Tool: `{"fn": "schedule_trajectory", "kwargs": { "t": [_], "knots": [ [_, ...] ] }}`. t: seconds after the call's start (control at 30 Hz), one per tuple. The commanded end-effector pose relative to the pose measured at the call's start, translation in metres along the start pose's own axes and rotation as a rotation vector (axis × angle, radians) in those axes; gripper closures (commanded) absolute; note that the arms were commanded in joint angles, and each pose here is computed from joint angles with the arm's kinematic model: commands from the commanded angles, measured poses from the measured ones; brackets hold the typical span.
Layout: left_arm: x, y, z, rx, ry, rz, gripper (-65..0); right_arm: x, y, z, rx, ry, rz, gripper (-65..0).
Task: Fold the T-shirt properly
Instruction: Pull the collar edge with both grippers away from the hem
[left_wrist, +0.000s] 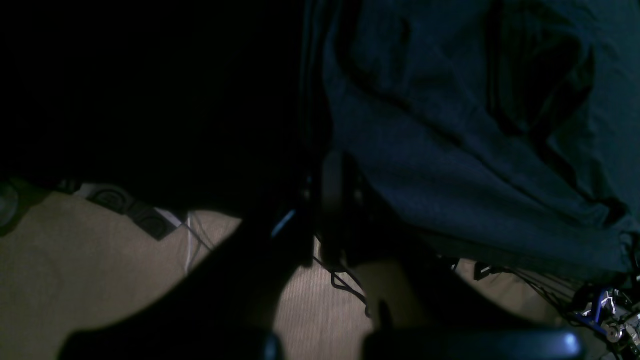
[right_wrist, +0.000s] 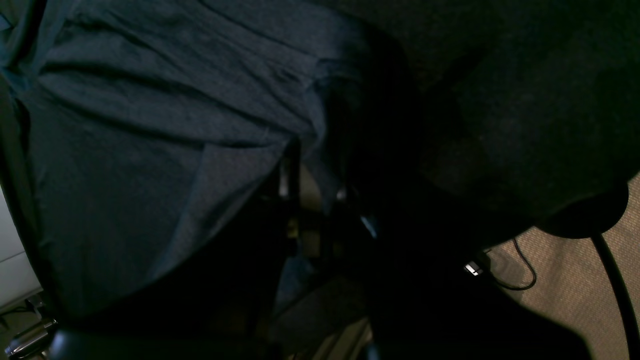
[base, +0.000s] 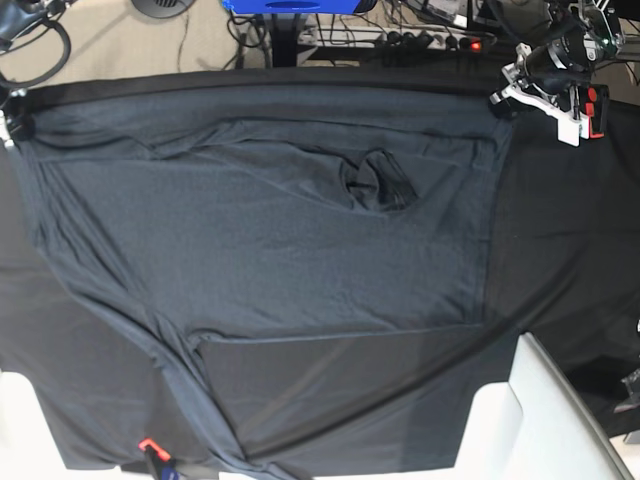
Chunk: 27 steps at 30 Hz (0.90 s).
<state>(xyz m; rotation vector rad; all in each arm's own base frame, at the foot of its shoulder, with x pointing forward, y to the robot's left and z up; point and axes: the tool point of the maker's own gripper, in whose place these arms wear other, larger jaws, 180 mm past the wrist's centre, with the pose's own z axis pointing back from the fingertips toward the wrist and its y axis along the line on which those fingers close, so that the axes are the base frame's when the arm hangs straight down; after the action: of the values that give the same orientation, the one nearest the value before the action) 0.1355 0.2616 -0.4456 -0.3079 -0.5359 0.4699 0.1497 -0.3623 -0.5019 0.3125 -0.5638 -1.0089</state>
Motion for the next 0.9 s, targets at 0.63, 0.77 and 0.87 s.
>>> {"fn": "schedule_trajectory", "kwargs": {
  "t": [0.63,0.77,0.87],
  "knots": [
    [0.01,0.004,0.004,0.012,-0.025,-0.019,0.0,0.007,-0.007,0.006,-0.031,-0.005,0.016,-31.2],
    [0.01,0.004,0.004,0.012,-0.027,-0.019,-26.2,0.011,-0.012,0.009,-0.035,-0.026,-0.007,-41.9],
    [0.011,0.006,0.005,0.017,-0.03,-0.017,-45.7,0.021,-0.015,0.017,-0.042,-0.068,-0.018,-42.5]
  ]
}}
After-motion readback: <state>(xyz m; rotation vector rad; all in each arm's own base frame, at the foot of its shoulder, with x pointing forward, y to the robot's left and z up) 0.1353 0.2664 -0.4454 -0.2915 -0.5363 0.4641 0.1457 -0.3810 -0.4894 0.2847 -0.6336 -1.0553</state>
